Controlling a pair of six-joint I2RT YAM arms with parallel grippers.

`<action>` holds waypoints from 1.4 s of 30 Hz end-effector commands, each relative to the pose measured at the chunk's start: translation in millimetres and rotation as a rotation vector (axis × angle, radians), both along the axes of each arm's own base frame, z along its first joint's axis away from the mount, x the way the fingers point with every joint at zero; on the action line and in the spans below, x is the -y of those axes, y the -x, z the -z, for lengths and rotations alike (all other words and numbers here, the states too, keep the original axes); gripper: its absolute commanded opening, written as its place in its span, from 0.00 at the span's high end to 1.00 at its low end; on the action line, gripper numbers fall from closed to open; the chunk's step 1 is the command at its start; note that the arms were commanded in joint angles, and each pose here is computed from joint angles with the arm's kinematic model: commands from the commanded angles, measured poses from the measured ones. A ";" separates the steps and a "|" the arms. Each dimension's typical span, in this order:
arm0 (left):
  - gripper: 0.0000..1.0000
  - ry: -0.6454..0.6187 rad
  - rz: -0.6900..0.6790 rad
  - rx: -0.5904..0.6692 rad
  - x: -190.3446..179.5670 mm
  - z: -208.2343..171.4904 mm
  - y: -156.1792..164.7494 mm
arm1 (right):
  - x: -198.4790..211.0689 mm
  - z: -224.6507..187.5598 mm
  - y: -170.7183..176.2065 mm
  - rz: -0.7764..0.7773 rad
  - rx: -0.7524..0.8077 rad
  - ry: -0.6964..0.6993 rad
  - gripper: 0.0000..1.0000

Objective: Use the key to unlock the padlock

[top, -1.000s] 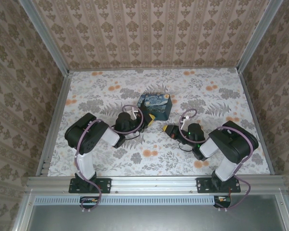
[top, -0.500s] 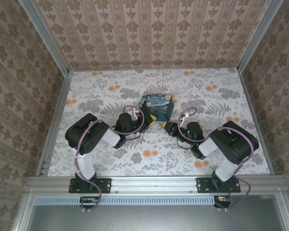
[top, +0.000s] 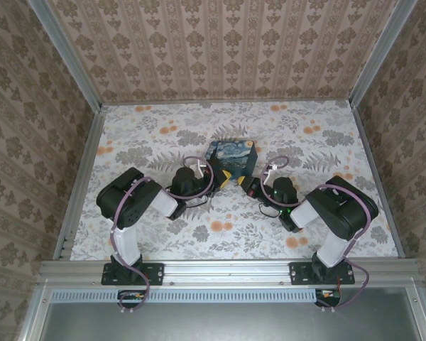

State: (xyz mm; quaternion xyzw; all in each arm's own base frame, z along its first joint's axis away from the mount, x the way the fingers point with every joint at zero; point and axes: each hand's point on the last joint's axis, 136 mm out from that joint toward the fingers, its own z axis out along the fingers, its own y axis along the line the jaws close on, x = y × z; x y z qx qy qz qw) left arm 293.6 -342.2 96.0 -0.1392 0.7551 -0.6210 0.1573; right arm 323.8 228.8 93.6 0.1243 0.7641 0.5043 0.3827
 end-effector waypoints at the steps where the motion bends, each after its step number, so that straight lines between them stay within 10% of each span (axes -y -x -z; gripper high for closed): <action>1: 1.00 0.075 0.024 0.066 6.1 -32.3 2.7 | -2.3 -4.5 -7.2 0.020 0.014 -0.017 1.00; 42: 1.00 0.081 0.126 0.012 16.6 -37.5 23.6 | -12.6 -33.3 -5.5 -0.015 0.181 0.217 1.00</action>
